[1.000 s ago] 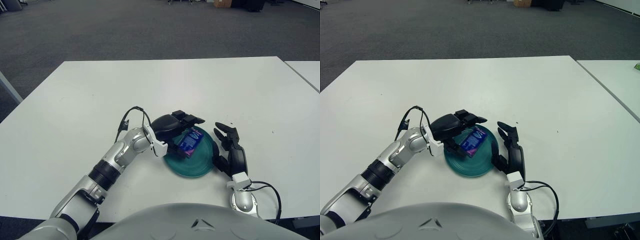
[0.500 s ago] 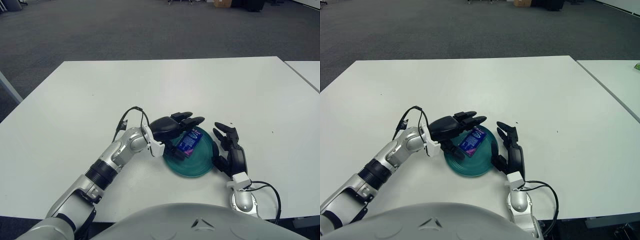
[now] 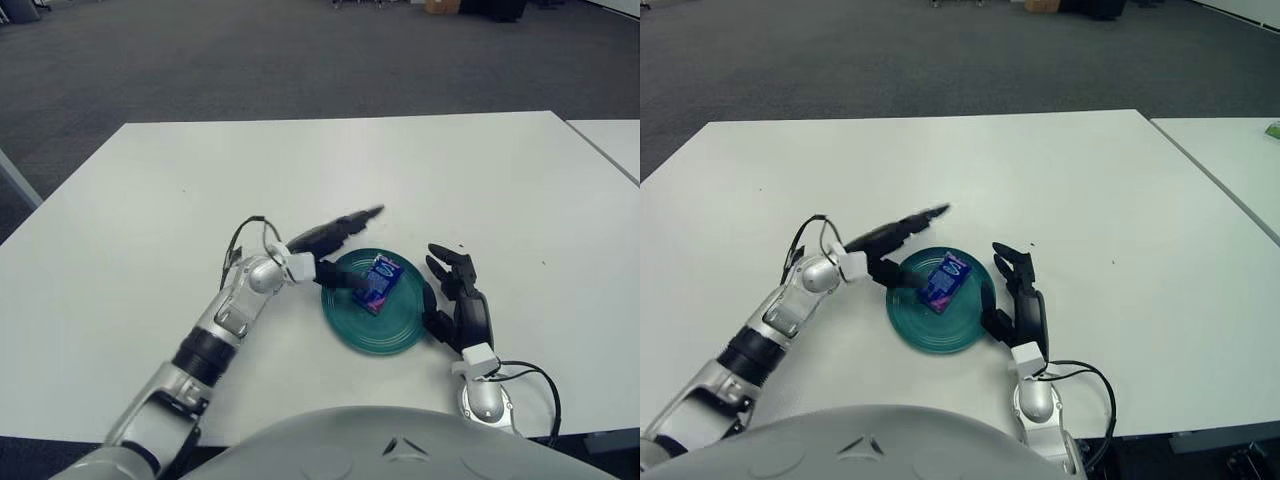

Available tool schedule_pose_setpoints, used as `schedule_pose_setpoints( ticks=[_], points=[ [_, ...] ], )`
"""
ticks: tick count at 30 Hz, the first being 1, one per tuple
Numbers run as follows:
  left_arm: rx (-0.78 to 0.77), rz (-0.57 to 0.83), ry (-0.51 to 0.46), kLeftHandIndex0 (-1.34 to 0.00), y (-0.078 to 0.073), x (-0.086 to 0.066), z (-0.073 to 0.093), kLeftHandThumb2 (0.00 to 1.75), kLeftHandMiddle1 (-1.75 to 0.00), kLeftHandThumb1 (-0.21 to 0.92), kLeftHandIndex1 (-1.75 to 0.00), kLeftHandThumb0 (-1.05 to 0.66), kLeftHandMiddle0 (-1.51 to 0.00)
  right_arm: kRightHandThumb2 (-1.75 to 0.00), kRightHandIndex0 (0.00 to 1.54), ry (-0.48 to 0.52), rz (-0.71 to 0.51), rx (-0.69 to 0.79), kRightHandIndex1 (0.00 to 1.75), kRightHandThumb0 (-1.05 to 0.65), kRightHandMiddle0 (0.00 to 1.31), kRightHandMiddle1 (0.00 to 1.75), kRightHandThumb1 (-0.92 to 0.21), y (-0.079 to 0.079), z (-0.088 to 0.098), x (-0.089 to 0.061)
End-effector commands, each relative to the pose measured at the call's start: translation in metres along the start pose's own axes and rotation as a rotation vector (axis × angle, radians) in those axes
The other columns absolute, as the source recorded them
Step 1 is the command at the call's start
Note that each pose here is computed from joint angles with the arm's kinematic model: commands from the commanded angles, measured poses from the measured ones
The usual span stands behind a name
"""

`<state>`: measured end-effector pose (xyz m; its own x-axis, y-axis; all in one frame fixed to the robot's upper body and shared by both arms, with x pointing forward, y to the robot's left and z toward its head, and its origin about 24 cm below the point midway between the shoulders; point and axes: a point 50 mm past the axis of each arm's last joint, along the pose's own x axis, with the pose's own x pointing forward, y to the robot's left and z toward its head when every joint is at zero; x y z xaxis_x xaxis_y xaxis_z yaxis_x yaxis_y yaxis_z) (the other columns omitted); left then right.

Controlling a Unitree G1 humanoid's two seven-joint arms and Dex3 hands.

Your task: Put the gum into the plate.

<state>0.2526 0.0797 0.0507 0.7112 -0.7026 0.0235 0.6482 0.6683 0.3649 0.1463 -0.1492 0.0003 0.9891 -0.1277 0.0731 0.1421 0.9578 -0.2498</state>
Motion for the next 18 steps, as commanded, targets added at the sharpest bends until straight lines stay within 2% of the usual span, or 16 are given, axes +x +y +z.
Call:
schedule_pose_setpoints(
  ticks=[1, 3, 4, 7, 10, 11, 13, 18],
  points=[
    [-0.38, 0.357, 0.092, 0.0, 0.01, -0.033, -0.037, 0.85, -0.03, 0.92, -0.33, -1.05, -0.15, -0.81, 0.49, 0.187, 0.049, -0.071, 0.01, -0.87, 0.0, 0.94, -0.92, 0.003, -0.034, -0.022],
    [-0.46, 0.48, 0.096, 0.0, 0.01, -0.036, -0.039, 0.91, -0.05, 0.92, -0.62, -1.05, -0.24, -0.82, 0.49, 0.186, 0.05, -0.071, 0.01, -0.88, 0.0, 0.94, -0.92, 0.002, -0.034, -0.022],
    [-0.486, 0.526, 0.094, -0.06, 0.01, -0.036, -0.037, 0.94, -0.07, 0.92, -0.79, -1.05, -0.3, -0.82, 0.49, 0.185, 0.05, -0.071, 0.01, -0.88, 0.0, 0.94, -0.92, 0.002, -0.034, -0.021],
    [-0.568, 0.642, 0.095, -0.17, 0.012, -0.046, -0.038, 0.98, -0.13, 0.92, -1.03, -1.02, -0.44, -0.81, 0.49, 0.184, 0.048, -0.064, 0.02, -0.87, 0.0, 0.94, -0.92, 0.001, -0.035, -0.022],
    [-0.599, 0.692, 0.108, -0.24, 0.012, -0.052, -0.038, 0.99, -0.2, 0.92, -1.12, -0.98, -0.55, -0.8, 0.51, 0.183, 0.042, -0.06, 0.02, -0.88, 0.0, 0.94, -0.92, -0.001, -0.035, -0.022],
    [-0.596, 0.708, 0.122, -0.25, 0.011, -0.054, -0.04, 0.99, -0.23, 0.92, -1.13, -0.97, -0.55, -0.8, 0.51, 0.185, 0.038, -0.057, 0.02, -0.88, 0.0, 0.94, -0.92, -0.001, -0.035, -0.023],
    [-0.587, 0.728, 0.146, -0.29, 0.011, -0.057, -0.044, 0.99, -0.42, 0.92, -1.15, -0.94, -0.54, -0.78, 0.52, 0.189, 0.03, -0.051, 0.03, -0.87, 0.0, 0.93, -0.92, -0.002, -0.036, -0.023],
    [-0.541, 0.729, 0.168, -0.34, 0.009, -0.068, -0.052, 0.97, -0.66, 0.92, -1.15, -0.86, -0.53, -0.76, 0.52, 0.208, 0.004, -0.039, 0.03, -0.85, 0.0, 0.9, -0.92, -0.006, -0.038, -0.024]
  ],
)
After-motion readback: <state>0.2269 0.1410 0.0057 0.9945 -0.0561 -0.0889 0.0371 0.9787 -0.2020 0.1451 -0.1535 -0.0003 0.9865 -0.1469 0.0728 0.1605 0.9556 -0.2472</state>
